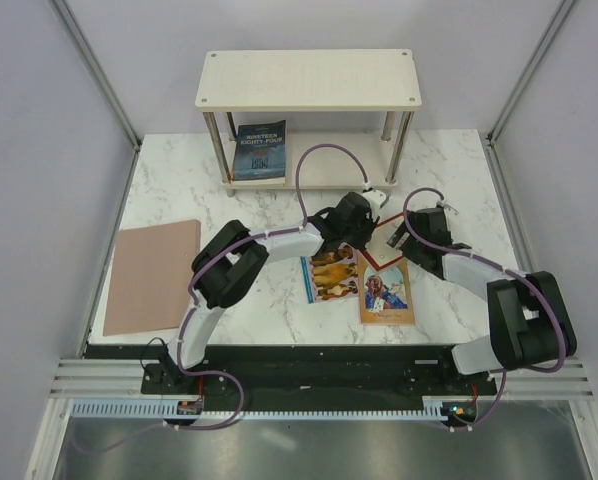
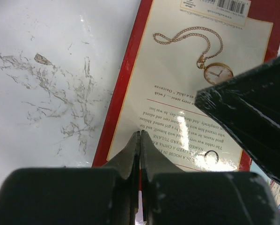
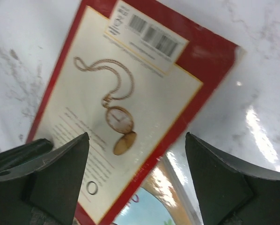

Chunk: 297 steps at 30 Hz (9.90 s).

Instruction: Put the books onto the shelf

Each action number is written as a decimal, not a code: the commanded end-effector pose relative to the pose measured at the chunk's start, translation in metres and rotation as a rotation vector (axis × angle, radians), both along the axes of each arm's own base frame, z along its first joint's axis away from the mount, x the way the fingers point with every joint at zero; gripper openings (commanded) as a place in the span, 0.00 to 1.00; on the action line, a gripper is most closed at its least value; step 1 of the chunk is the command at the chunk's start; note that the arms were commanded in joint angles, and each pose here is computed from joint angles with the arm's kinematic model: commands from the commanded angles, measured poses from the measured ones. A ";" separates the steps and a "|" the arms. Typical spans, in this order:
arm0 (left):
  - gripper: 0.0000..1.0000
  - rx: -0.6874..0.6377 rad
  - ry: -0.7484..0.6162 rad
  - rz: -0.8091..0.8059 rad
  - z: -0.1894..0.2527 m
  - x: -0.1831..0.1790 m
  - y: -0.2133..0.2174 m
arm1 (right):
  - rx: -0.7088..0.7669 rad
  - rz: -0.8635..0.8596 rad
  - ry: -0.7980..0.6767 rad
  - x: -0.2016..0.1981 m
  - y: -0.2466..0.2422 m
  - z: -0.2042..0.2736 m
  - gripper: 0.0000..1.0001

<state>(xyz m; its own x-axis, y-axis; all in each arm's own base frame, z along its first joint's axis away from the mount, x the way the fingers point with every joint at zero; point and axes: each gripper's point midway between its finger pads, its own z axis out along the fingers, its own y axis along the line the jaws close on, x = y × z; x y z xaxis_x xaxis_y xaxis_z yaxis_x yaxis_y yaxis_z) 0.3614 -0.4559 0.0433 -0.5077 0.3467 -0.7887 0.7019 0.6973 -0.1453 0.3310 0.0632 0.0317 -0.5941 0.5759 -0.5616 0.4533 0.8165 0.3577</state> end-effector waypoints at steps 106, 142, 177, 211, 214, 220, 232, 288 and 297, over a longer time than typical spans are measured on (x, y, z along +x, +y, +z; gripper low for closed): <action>0.02 -0.845 0.040 -0.331 0.168 -0.041 0.137 | 0.339 1.067 -0.788 -0.012 0.175 0.209 0.00; 0.02 -0.036 -0.750 0.040 0.151 -0.031 0.222 | 0.967 0.860 -0.233 0.011 0.182 0.182 0.62; 0.02 0.226 -1.201 -0.242 0.151 -0.060 0.202 | 1.361 0.902 -0.357 -0.024 0.162 0.218 0.83; 0.02 0.356 -1.460 0.091 0.206 -0.045 0.221 | 1.354 0.874 -0.303 -0.025 0.172 0.185 0.81; 0.02 0.347 -1.463 0.066 0.206 -0.045 0.216 | 1.355 0.875 -0.309 -0.023 0.172 0.186 0.81; 0.02 0.344 -1.466 0.020 0.202 -0.048 0.209 | 1.359 0.866 -0.313 -0.020 0.172 0.187 0.82; 0.02 0.328 -1.370 -0.221 0.153 -0.063 0.174 | 1.356 0.888 -0.343 -0.014 0.173 0.197 0.75; 1.00 -0.383 -0.350 0.029 0.232 -0.057 0.209 | 0.403 0.909 -0.509 0.001 0.152 0.193 0.00; 1.00 -0.699 -0.098 -0.099 0.216 -0.079 0.202 | 0.364 0.871 -0.641 0.001 0.145 0.215 0.00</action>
